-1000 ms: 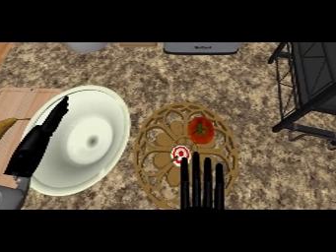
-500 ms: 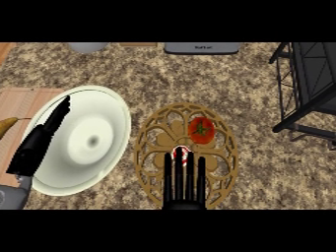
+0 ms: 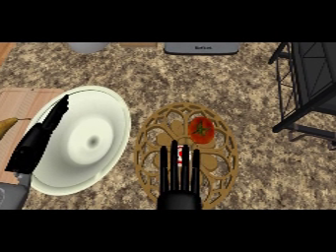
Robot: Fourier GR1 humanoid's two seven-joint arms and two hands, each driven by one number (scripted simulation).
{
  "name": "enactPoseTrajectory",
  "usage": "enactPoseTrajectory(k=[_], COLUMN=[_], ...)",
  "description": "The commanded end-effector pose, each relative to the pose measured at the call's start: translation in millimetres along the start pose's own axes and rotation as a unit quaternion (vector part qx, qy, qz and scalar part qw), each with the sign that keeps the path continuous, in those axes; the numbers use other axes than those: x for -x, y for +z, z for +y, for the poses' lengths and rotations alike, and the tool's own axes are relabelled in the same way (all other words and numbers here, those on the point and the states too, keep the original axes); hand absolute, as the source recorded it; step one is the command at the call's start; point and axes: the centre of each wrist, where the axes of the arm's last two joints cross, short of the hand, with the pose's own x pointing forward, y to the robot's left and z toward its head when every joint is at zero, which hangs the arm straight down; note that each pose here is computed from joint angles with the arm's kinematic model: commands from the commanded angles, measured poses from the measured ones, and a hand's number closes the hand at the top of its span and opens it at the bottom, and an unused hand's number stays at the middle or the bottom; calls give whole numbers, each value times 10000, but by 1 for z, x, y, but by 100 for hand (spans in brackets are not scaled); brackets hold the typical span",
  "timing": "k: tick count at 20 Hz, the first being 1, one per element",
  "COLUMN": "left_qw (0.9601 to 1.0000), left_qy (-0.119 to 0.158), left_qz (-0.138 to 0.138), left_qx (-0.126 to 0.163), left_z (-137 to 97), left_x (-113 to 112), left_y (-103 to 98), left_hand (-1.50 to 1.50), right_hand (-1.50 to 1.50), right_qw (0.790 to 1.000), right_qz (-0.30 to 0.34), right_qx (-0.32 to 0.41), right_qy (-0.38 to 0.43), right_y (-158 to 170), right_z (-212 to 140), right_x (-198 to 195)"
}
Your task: Pick the cupcake from the placemat and place it in the tiered shelf
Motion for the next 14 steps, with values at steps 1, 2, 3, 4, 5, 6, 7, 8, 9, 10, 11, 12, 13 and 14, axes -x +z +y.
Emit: enactPoseTrajectory(k=[1,2,3,4,5,6,7,8,9,10,11,12,13,14], left_qw=[10000,9999,10000,10000,10000,9999,10000,10000,10000,10000,9999,10000,10000,10000], left_qy=[26,-22,54,-64,-14,-94,43,-75,16,38,-44,42,-24,-29], left_qz=[-43,-22,-45,-4,-42,-57,74,9,-34,14,-108,-36,-16,25], left_qx=[-30,-142,54,-27,88,-7,22,13,-32,-24,28,69,-15,21], left_z=[1,-8,7,-4,2,1,-2,-3,3,-7,-6,-9,-22,-8], left_x=[-4,-5,4,-9,-11,-6,8,8,-10,7,6,-9,-6,-9], left_y=[5,4,-1,-7,3,0,0,6,-13,-8,-10,-3,-10,-4], left_hand=[0,0,0,0,0,0,0,0,0,0,0,0,0,0], right_hand=[-150,-150,-150,-150,-150,-150,-150,-150,-150,-150,-150,-150,-150,-150], right_qw=[9989,9989,9986,9988,9986,9987,9988,9986,9987,9986,9983,9986,9985,9984], right_qz=[468,448,513,459,529,499,475,529,503,529,568,528,552,561], right_qx=[92,102,122,123,-8,88,71,-35,37,25,138,10,11,-1], right_qy=[-34,-21,-85,-151,-59,18,-68,-89,-84,18,-81,5,-56,-55], right_y=[1,-4,-17,-9,14,-12,7,-13,-23,-11,-19,-21,-17,-26], right_z=[20,4,2,17,10,13,25,15,16,18,13,23,32,27], right_x=[1,5,-4,-3,-10,-4,1,9,4,0,2,2,5,9])
